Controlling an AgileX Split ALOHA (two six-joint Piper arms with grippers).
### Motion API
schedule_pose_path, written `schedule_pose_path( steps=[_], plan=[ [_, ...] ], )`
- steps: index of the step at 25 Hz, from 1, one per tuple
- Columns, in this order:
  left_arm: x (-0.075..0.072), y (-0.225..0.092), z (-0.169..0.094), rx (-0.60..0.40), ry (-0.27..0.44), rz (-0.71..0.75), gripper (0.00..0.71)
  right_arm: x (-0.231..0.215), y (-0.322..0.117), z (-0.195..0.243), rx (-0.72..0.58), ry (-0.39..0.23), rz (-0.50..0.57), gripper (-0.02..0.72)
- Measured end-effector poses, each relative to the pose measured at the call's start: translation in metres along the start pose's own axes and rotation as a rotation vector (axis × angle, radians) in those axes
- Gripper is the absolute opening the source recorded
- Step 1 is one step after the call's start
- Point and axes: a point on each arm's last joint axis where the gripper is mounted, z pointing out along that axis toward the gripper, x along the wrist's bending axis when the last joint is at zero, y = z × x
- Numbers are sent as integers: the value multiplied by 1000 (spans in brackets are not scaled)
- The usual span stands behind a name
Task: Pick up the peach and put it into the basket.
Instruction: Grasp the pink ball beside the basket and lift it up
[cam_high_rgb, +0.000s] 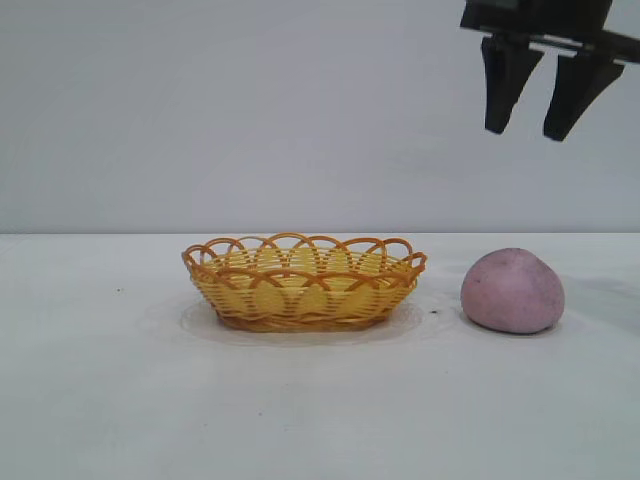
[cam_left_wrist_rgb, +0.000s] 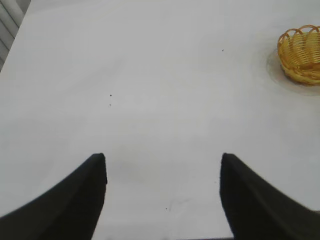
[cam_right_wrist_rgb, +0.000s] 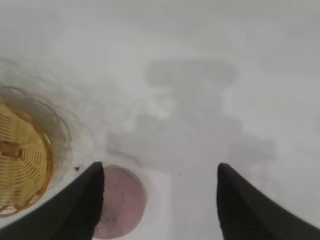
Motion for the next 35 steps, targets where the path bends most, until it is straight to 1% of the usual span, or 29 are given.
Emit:
schedule_pose_path(
  steps=[9, 12, 13, 14, 17, 20, 29, 35],
  plan=[
    [0, 0, 0, -8, 0, 0, 465, 3, -13, -7, 124, 20, -5, 419],
    [0, 0, 0, -8, 0, 0, 465, 3, -14, -7, 138, 23, -3, 419],
    [0, 0, 0, -8, 0, 0, 465, 3, -14, -7, 140, 23, -3, 368],
    [0, 0, 0, -8, 0, 0, 465, 3, -14, -7, 140, 24, -3, 354],
    [0, 0, 0, -8, 0, 0, 465, 4, -14, -7, 139, 28, -1, 364],
    [0, 0, 0, -8, 0, 0, 465, 6, -14, -7, 139, 51, 9, 364],
    [0, 0, 0, -8, 0, 0, 465, 9, -34, 20, 244, 97, 42, 364],
    [0, 0, 0, -8, 0, 0, 465, 27, -35, 55, 322, 116, -6, 364]
  ],
)
